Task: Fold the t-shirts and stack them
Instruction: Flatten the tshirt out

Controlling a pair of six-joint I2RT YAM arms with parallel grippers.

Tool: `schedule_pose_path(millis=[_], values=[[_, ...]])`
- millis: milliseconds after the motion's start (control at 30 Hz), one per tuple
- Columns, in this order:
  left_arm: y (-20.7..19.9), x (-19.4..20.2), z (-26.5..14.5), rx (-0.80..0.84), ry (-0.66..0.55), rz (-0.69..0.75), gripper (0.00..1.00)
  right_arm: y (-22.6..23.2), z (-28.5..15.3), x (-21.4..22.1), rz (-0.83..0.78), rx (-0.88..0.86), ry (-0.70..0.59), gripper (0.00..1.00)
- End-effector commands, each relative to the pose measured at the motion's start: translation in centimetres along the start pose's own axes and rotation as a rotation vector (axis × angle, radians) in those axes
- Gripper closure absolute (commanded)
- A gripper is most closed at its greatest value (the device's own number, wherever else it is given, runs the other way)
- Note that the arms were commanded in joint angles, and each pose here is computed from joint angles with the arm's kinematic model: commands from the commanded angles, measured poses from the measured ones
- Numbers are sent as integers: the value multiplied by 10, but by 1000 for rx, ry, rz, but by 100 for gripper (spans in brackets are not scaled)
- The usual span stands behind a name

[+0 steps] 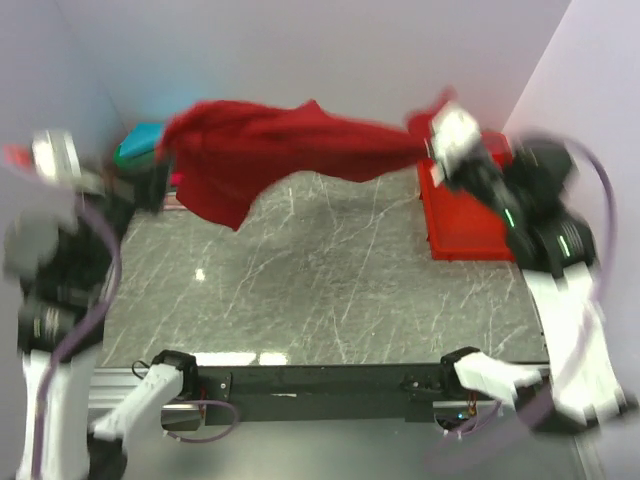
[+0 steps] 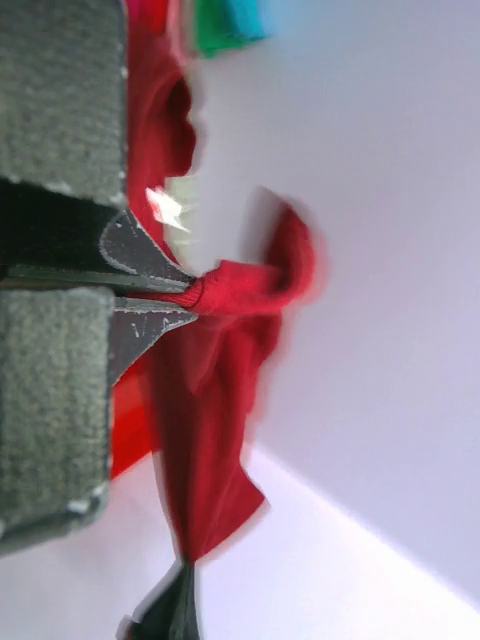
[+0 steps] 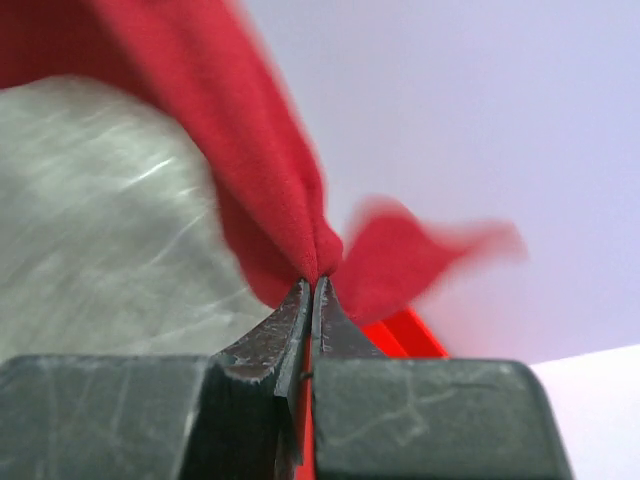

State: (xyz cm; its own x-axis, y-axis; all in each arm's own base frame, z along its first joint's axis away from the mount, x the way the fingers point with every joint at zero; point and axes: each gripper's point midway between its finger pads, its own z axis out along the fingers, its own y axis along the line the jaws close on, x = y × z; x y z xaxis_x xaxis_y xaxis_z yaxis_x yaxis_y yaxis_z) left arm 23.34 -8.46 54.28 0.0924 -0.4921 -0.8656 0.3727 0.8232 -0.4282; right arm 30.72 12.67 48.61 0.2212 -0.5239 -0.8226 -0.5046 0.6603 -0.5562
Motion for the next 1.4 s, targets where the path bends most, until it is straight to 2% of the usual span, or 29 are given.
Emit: schedule_pose_path(millis=[0,33,67,100,133,167,200,233,267,300,333,400,467,533,567,600,667,700,767,800,867,900,933,1000,1067,1100,1167,1200,1367], values=[[23,113,-42,24,287,-82,100,85,-43,37,-105,-296,-25,100],[10,140,-67,121,371,-121,100,105,-46,58,-102,-363,12,100],[28,205,-83,99,545,-214,100,123,-59,70,-117,-398,6,100],[29,237,-102,115,653,-282,99,168,-63,119,-61,-540,87,100],[22,258,-124,170,718,-346,99,187,-75,134,-80,-594,96,100],[25,302,-152,175,873,-479,98,203,-81,152,-53,-641,138,78],[24,318,-173,174,955,-539,80,225,-92,183,-13,-707,230,53],[23,322,-188,179,965,-554,62,231,-97,195,-8,-722,268,35],[25,322,-194,150,963,-554,44,235,-101,201,-2,-725,287,27],[26,320,-204,117,979,-553,25,237,-103,209,5,-724,314,25],[18,299,-203,142,920,-508,19,234,-103,209,2,-696,320,24],[22,284,-196,85,879,-460,12,225,-95,200,-1,-651,279,21],[27,268,-181,56,820,-394,12,221,-83,192,41,-636,265,20],[49,277,-160,-44,811,-357,14,222,-63,195,109,-647,284,21],[54,276,-144,-52,766,-340,14,222,-53,196,139,-646,291,21],[59,283,-131,-59,776,-346,14,219,-39,194,157,-637,278,21],[62,297,-104,-7,748,-363,16,228,-19,210,254,-680,354,23],[64,314,-94,4,808,-394,19,227,-11,209,275,-691,360,25],[64,323,-73,54,817,-383,21,234,4,217,343,-735,420,28],[71,341,-64,30,878,-391,22,236,12,225,370,-739,448,28],[62,347,-46,72,904,-326,22,230,22,229,419,-696,453,28],[67,366,-40,39,960,-304,22,229,25,232,435,-682,458,28],[64,365,-26,52,951,-240,22,227,27,235,470,-660,472,28],[53,396,-22,77,1042,-171,22,219,27,242,511,-627,474,29],[41,408,-7,126,1051,-77,23,213,25,249,539,-597,481,29],[48,429,-4,107,1099,-52,25,204,22,254,563,-567,478,29],[52,446,20,101,1111,43,26,199,17,258,591,-547,478,29],[63,461,15,55,1150,61,27,199,16,258,590,-546,476,29],[83,498,40,-7,1239,221,35,195,11,264,614,-531,472,29]])
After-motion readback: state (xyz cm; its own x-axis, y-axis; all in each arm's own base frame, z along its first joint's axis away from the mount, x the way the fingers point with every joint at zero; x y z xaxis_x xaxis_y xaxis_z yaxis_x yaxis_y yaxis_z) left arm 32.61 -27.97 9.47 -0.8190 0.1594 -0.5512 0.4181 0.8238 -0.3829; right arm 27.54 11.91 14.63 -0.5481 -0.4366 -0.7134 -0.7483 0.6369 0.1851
